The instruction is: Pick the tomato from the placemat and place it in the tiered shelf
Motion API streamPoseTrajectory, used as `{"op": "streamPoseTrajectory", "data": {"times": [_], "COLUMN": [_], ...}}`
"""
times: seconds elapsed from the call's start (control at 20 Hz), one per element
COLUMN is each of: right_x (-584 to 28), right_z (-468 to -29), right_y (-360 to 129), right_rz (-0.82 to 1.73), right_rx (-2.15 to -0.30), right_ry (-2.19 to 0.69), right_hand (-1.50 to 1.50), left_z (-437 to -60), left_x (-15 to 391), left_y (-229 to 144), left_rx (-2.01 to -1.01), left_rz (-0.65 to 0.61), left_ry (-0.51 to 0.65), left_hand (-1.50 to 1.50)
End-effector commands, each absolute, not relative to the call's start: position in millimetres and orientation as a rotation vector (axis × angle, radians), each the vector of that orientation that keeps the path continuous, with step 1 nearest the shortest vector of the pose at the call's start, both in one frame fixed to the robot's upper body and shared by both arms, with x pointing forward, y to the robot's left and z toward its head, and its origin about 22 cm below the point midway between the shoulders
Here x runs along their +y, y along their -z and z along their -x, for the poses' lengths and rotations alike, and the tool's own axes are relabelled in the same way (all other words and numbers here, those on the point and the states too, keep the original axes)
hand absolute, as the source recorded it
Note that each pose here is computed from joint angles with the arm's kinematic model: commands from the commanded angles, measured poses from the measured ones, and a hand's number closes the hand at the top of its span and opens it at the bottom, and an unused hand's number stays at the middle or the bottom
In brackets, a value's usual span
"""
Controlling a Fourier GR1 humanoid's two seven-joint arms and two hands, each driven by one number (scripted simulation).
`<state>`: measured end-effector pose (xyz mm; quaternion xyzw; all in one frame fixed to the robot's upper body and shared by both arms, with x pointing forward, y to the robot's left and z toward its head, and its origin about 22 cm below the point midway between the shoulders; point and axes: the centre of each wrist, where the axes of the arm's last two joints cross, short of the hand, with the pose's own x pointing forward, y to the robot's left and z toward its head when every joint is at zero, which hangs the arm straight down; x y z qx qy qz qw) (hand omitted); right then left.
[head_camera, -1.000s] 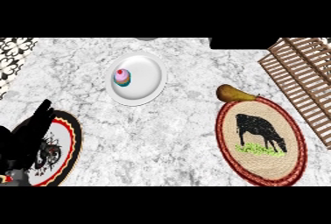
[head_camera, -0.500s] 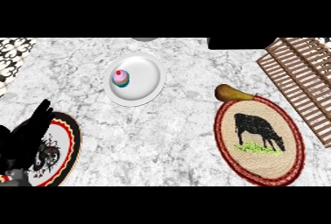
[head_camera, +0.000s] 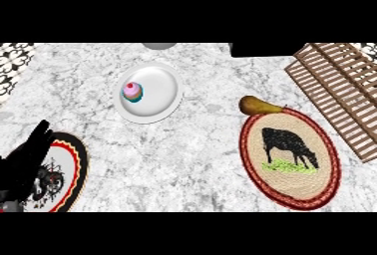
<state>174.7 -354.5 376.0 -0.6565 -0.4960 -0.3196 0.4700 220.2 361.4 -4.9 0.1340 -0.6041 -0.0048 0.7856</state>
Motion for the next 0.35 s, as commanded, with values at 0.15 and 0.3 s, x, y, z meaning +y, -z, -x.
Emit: {"op": "streamPoseTrajectory", "data": {"times": [0.15,0.3], "right_x": [-339,-330], "right_z": [-107,-91], "right_y": [-373,-363], "right_rz": [1.571,1.6], "right_rx": [-1.057,-1.052], "right_ry": [0.771,0.743], "right_hand": [-1.5,-1.5], "left_z": [-206,-204], "left_x": [362,369], "left_y": [15,11], "left_rx": [-1.281,-1.284], "left_rz": [-0.314,-0.306], "left_ry": [-0.012,-0.028], "left_hand": [0.0,0.0]}}
